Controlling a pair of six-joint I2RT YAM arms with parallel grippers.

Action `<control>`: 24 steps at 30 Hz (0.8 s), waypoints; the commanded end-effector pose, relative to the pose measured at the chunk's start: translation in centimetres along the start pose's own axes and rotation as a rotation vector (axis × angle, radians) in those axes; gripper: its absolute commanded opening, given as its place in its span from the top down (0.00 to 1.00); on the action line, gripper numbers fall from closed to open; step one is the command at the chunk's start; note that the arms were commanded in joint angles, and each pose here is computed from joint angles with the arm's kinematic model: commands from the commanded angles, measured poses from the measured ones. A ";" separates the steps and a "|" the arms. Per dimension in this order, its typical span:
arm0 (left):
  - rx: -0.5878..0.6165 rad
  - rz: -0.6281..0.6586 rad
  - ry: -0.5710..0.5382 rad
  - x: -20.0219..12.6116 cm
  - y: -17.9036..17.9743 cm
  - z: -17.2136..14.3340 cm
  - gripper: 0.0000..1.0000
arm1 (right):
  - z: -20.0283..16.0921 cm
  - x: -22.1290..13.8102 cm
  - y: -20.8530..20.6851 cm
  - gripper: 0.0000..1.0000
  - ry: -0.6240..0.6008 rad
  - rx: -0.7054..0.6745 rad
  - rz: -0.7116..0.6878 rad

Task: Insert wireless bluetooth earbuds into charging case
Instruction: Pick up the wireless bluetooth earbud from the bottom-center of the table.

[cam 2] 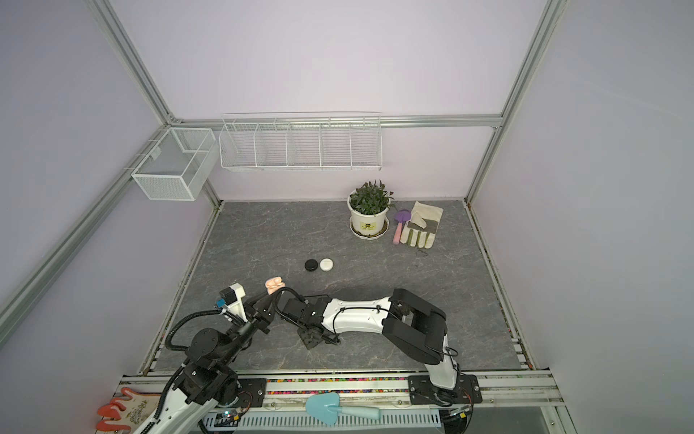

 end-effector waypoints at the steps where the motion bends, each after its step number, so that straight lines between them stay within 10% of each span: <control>1: 0.006 -0.034 -0.036 -0.1 -0.6 1.0 1.00 | -0.8 1.6 -0.5 0.70 0.063 0.001 -0.031; 24: 0.006 -0.027 -0.032 -0.1 -0.5 0.9 1.00 | 0.2 -0.4 -1.1 0.78 -0.008 0.008 -0.058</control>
Point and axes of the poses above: each gripper's point midway between its finger pads, its own x axis out along the fingers, its own y axis along the line the jaws close on, z = x × y, the point moved 6 cm from there along -x, back along the fingers, and after that the axes turned 5 degrees about x, right-handed, at the moved point
